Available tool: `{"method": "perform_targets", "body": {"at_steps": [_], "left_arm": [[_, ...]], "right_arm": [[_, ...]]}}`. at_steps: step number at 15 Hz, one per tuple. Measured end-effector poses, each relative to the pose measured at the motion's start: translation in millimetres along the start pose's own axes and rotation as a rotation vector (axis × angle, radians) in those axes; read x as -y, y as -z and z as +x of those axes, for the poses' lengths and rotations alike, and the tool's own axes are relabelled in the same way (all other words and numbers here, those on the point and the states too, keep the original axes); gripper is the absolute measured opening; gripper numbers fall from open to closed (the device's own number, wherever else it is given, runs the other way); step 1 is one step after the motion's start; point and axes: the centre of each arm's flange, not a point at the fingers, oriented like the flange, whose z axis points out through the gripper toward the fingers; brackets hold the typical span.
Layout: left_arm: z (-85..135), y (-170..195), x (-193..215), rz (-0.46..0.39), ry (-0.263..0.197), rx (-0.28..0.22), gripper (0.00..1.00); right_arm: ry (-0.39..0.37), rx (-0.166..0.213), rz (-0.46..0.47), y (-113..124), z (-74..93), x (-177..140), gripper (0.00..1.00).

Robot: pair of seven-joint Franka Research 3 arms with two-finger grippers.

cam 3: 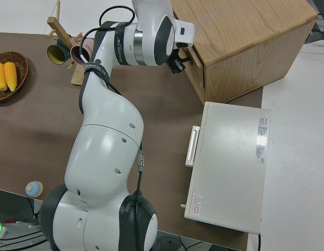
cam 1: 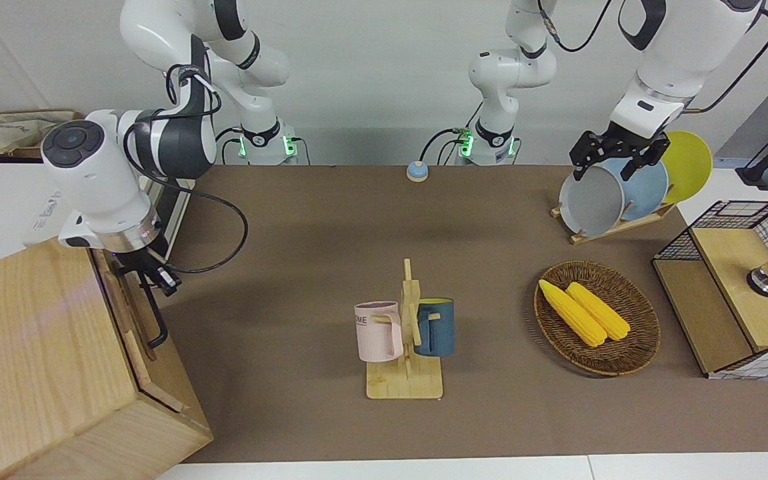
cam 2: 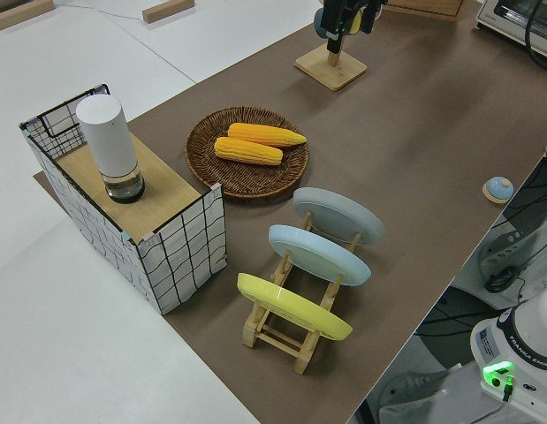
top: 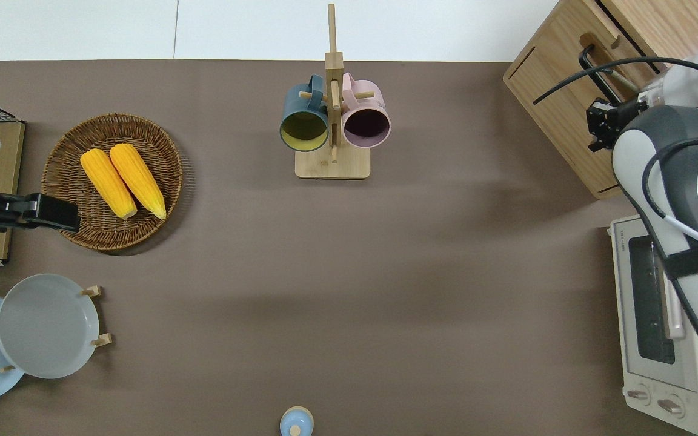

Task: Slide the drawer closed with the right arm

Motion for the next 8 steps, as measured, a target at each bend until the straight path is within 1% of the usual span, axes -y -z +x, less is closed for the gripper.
{"method": "perform_targets", "body": {"at_steps": [2, 8], "left_arm": [[0.0, 0.0, 0.0, 0.0, 0.0, 0.0, 1.0], [0.0, 0.0, 0.0, 0.0, 0.0, 0.0, 1.0]], "right_arm": [[0.01, -0.003, -0.004, 0.1, 3.4, -3.8, 0.01], [0.017, 0.0, -0.007, 0.0, 3.2, -4.1, 0.01]]}}
